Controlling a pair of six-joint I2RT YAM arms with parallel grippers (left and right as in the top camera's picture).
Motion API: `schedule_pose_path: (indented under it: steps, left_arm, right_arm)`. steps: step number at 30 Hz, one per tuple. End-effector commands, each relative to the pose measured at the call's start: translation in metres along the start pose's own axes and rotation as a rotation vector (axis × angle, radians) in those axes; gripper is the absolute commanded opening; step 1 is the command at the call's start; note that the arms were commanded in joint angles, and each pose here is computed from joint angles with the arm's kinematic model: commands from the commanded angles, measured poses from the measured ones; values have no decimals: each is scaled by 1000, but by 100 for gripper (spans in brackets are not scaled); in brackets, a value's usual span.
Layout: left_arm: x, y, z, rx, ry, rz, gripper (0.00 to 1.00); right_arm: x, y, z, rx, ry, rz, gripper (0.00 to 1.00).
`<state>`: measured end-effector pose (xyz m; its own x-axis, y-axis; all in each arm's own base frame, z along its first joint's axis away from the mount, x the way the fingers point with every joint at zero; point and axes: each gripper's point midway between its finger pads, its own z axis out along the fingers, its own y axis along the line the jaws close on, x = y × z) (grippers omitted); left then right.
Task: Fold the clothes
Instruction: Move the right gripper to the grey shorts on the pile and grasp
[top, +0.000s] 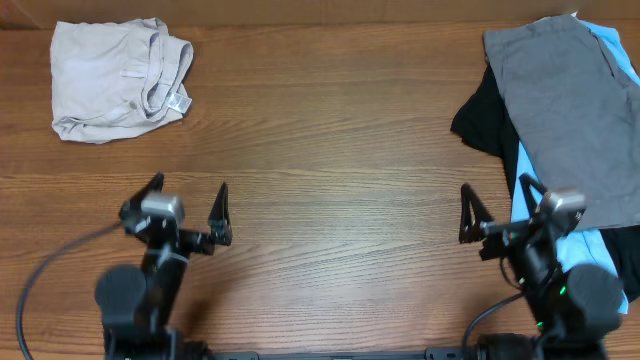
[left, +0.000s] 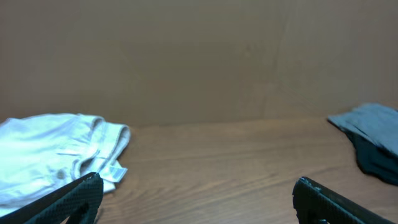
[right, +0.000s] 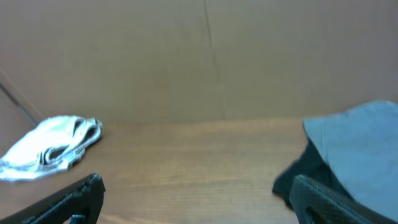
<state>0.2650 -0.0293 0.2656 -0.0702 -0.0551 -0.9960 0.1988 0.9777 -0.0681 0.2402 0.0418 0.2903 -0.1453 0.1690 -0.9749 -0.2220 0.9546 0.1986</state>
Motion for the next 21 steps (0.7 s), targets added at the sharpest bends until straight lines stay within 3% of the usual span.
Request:
schedule_pose_path:
  steps: [1, 10, 14, 21]
  left_arm:
    - [-26, -10, 20, 80, 45, -18, 100]
    - [-46, 0, 76, 97, 348, -53, 100]
    - [-47, 5, 93, 120, 531, 2, 100]
    - [-30, 3, 116, 178, 641, -48, 100]
  right_arm:
    - [-38, 6, 11, 2, 62, 15, 100]
    - [-51, -3, 66, 60, 478, 128, 100]
    - [-43, -4, 102, 42, 700, 207, 100]
    - [-34, -27, 164, 67, 711, 197, 100]
